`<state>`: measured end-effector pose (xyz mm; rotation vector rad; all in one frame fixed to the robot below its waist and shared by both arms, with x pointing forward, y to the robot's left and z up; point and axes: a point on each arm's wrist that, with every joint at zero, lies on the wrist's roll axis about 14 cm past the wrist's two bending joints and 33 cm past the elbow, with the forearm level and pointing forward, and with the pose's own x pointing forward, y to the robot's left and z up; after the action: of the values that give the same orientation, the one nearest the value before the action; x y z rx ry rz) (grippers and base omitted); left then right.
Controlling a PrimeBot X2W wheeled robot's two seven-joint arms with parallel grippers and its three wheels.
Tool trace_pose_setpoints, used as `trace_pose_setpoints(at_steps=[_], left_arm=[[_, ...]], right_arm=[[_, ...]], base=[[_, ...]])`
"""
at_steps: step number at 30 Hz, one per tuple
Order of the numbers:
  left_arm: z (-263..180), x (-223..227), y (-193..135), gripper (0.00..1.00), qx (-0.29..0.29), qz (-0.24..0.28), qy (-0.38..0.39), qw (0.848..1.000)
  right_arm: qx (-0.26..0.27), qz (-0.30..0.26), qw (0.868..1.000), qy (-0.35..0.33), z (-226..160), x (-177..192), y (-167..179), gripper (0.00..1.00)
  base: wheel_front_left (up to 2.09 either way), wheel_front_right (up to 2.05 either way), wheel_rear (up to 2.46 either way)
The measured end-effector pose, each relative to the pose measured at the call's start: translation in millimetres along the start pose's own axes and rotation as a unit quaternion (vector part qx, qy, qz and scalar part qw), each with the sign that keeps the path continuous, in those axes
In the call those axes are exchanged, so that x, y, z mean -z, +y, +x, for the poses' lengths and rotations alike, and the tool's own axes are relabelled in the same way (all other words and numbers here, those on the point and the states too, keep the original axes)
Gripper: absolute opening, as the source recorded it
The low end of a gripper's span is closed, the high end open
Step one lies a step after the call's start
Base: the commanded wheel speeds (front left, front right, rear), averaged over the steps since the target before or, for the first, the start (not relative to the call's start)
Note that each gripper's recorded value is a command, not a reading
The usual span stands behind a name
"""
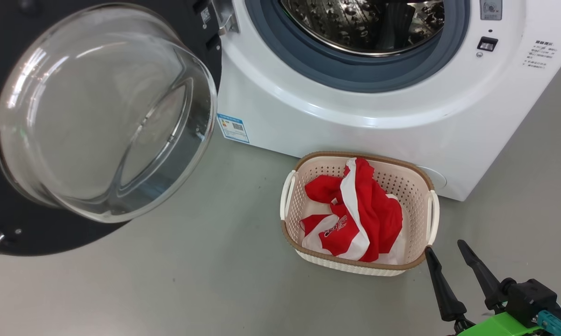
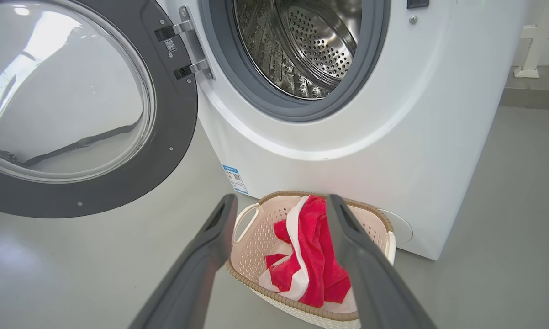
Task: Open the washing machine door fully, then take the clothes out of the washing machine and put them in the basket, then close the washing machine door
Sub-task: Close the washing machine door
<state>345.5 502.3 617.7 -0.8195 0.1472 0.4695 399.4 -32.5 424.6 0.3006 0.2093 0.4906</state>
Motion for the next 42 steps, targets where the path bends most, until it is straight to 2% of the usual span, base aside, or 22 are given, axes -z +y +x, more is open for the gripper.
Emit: trace_pose_setpoints(at_steps=[21, 30, 42], left_arm=[[-37, 39, -30, 0.0, 0.104, 0.035, 0.11, 0.988], [-44, 69, -66, 0.0, 0.167, 0.075, 0.148, 0.972], [-51, 112, -116, 0.0, 0.243, 0.127, 0.194, 0.942]], right_arm=[[-0.002, 0.0, 1.0, -0.01, -7, -7, 9, 1.0], [0.004, 0.0, 1.0, -0.009, -13, -6, 7, 1.0], [0.017, 0.003, 1.0, -0.015, -19, -9, 2, 1.0]], base=[[0.0, 0.0, 0.0], [0.0, 0.0, 0.0], [0.0, 0.0, 0.0]])
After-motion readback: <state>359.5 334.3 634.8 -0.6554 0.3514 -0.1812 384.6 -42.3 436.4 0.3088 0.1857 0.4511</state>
